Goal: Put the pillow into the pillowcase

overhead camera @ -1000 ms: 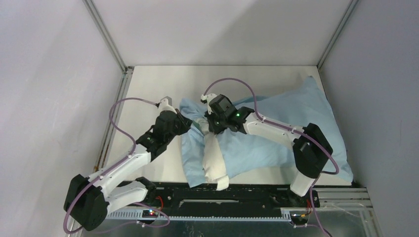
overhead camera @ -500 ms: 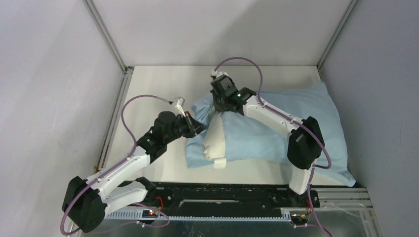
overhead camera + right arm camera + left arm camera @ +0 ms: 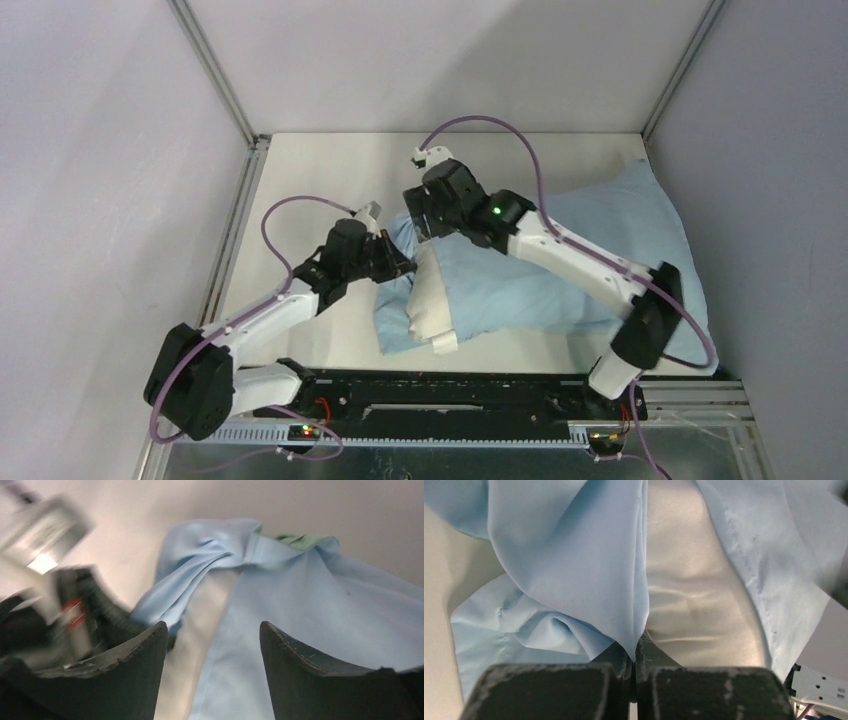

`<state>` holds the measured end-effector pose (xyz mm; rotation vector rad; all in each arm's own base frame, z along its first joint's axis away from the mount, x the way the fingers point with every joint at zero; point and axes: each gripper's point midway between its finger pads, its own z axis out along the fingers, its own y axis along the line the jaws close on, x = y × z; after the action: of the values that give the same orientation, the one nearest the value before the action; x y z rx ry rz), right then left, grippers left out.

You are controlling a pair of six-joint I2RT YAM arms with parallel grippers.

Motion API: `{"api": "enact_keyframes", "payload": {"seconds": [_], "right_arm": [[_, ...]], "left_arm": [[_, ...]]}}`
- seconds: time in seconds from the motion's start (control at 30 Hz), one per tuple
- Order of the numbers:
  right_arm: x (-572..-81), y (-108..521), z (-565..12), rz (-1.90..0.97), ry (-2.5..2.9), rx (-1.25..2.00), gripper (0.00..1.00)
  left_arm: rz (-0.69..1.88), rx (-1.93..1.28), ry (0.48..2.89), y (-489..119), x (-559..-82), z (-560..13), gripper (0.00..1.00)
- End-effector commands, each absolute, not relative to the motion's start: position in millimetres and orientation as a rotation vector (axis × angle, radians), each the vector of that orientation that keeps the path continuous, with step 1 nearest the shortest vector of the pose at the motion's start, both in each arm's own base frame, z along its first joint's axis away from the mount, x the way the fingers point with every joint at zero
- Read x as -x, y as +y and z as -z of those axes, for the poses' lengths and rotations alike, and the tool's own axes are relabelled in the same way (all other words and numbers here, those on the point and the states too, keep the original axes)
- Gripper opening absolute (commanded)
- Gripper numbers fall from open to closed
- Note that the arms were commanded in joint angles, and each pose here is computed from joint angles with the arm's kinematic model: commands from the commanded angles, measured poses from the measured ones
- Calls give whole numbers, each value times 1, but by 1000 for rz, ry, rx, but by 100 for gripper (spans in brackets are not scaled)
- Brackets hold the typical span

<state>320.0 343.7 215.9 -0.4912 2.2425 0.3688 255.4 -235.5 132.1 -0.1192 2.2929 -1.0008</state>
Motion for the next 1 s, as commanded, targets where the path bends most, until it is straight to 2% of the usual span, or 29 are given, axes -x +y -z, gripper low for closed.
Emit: {"api": "enact_keyframes", "payload": {"seconds": [0.0, 0.17, 0.33, 0.6, 0.73, 0.77, 0.8, 0.83, 0.87, 0.9, 0.93, 0.97], "right_arm": [[-267, 335, -285, -427, 2049, 645, 70], [-201, 338, -259, -364, 1996, 916, 74], [-172, 341, -213, -175, 1991, 1102, 81], [-177, 347, -147, 205, 1961, 1219, 89], [-200, 324, -122, 482, 1981, 1163, 87], [-206, 318, -118, 532, 1988, 1140, 83], [-212, 312, -116, 567, 1994, 1124, 74], [-220, 307, -117, 589, 2005, 1092, 61], [-226, 303, -120, 584, 2022, 1064, 43], [-230, 303, -125, 557, 2039, 1037, 19], [-233, 304, -132, 509, 2058, 1006, 2], [-236, 307, -140, 442, 2080, 975, 0]], "left_arm": [[1072, 127, 2220, -248, -277, -166, 0], [1096, 161, 2177, -246, -293, -179, 0], [1087, 154, 2156, -244, -302, -191, 0], [1065, 164, 2195, -240, -301, -184, 0], [1052, 173, 2197, -236, -303, -183, 0], [1049, 177, 2200, -235, -303, -183, 0], [1044, 183, 2200, -233, -303, -182, 0], [1039, 189, 2201, -231, -303, -182, 0], [1035, 195, 2196, -230, -304, -184, 0], [1031, 197, 2191, -229, -304, -185, 0], [1027, 197, 2190, -228, -303, -185, 0], [1022, 194, 2192, -227, -302, -185, 0]]}}
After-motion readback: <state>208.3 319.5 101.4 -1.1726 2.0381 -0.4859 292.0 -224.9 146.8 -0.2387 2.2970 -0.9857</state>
